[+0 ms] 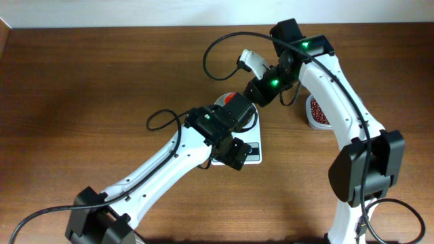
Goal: Scoop item into bowl and weigh 50g on scale
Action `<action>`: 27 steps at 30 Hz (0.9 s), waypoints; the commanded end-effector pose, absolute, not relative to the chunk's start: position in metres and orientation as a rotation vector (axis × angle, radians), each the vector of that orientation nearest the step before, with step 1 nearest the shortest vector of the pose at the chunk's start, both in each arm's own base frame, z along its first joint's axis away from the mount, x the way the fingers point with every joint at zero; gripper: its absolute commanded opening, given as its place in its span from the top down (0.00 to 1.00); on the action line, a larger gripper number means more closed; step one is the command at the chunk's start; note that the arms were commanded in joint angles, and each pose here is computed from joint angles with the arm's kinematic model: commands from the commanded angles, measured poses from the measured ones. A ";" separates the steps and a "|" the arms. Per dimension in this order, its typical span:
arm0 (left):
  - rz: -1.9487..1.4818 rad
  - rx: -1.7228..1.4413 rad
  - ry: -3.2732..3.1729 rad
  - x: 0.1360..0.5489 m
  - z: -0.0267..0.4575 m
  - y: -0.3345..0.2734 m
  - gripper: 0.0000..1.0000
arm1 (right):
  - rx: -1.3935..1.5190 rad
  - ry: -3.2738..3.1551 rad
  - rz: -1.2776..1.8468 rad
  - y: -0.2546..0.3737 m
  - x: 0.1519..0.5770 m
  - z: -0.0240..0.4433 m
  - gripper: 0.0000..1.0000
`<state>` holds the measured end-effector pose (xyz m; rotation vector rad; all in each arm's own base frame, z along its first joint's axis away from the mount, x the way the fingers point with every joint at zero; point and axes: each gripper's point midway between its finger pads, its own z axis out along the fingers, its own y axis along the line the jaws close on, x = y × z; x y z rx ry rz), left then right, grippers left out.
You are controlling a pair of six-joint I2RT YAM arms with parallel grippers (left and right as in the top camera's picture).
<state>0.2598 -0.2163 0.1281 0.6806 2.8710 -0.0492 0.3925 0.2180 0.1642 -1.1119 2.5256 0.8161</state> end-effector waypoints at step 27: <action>-0.041 0.685 2.861 0.263 0.130 -0.216 0.01 | -1.319 2.379 0.737 0.223 0.383 0.183 0.96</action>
